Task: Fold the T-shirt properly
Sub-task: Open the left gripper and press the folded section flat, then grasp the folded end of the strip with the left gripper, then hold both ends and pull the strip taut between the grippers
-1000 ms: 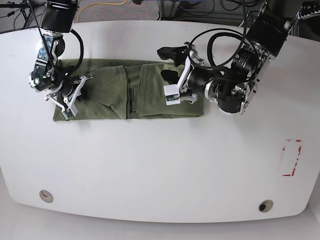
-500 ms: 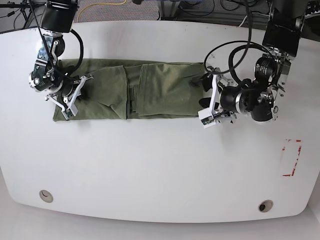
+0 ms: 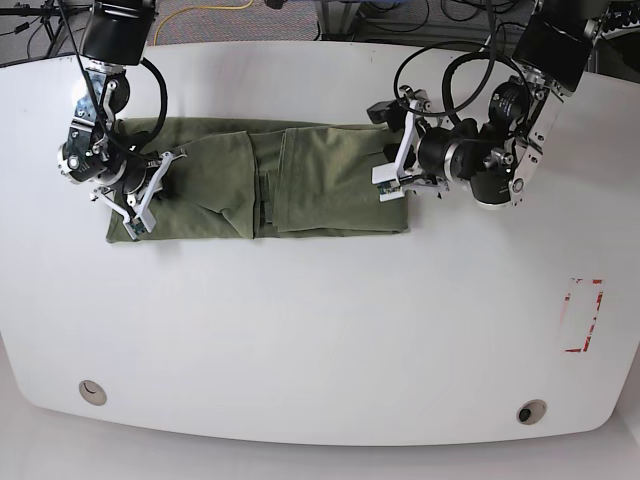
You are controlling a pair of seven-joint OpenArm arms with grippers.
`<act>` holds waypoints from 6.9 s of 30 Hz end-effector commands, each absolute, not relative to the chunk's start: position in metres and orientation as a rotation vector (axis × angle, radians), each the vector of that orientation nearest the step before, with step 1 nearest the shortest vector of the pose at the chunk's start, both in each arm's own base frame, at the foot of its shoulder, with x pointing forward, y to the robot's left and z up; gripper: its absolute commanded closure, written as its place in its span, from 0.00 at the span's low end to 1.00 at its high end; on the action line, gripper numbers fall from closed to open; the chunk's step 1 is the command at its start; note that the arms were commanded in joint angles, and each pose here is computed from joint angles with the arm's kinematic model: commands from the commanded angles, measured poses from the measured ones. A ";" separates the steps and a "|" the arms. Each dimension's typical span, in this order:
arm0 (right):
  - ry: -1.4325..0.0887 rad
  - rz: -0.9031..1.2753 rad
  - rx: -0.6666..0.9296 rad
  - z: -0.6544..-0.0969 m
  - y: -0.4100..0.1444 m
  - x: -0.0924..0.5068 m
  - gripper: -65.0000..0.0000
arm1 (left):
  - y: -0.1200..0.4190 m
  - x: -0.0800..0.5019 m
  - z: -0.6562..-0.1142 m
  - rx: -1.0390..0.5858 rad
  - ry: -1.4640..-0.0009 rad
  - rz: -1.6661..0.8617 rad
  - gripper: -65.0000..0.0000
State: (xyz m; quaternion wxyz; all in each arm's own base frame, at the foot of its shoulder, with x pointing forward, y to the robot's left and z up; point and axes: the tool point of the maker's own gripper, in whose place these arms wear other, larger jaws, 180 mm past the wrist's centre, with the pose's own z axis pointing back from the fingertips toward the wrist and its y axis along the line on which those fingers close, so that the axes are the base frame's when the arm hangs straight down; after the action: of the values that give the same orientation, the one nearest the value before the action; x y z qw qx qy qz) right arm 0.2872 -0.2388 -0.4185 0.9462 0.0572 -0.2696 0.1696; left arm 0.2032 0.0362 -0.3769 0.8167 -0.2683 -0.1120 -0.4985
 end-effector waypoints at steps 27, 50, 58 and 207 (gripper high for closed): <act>-0.580 0.344 0.099 -0.408 -0.245 0.295 0.95 | 0.052 0.236 -0.322 -0.617 -0.386 -1.040 0.40; -0.579 0.345 0.097 -0.408 -0.245 0.295 0.95 | 0.061 0.240 -0.376 -0.491 -0.284 -0.916 0.40; -0.577 0.346 0.094 -0.408 -0.246 0.295 0.95 | 0.047 0.219 -0.388 -0.527 -0.226 -0.970 0.40; -0.759 -0.357 0.427 -0.367 -0.306 0.291 0.12 | 0.137 0.289 -0.427 -0.327 -0.326 -0.750 0.92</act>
State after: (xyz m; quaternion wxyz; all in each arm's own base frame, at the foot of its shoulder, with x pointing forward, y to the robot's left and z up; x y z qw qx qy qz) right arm 0.2823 -0.2966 -0.3812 0.8993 0.2123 -0.3389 -0.1769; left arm 0.2936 0.1158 -0.4191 0.8947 -0.1995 -0.1866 -0.3534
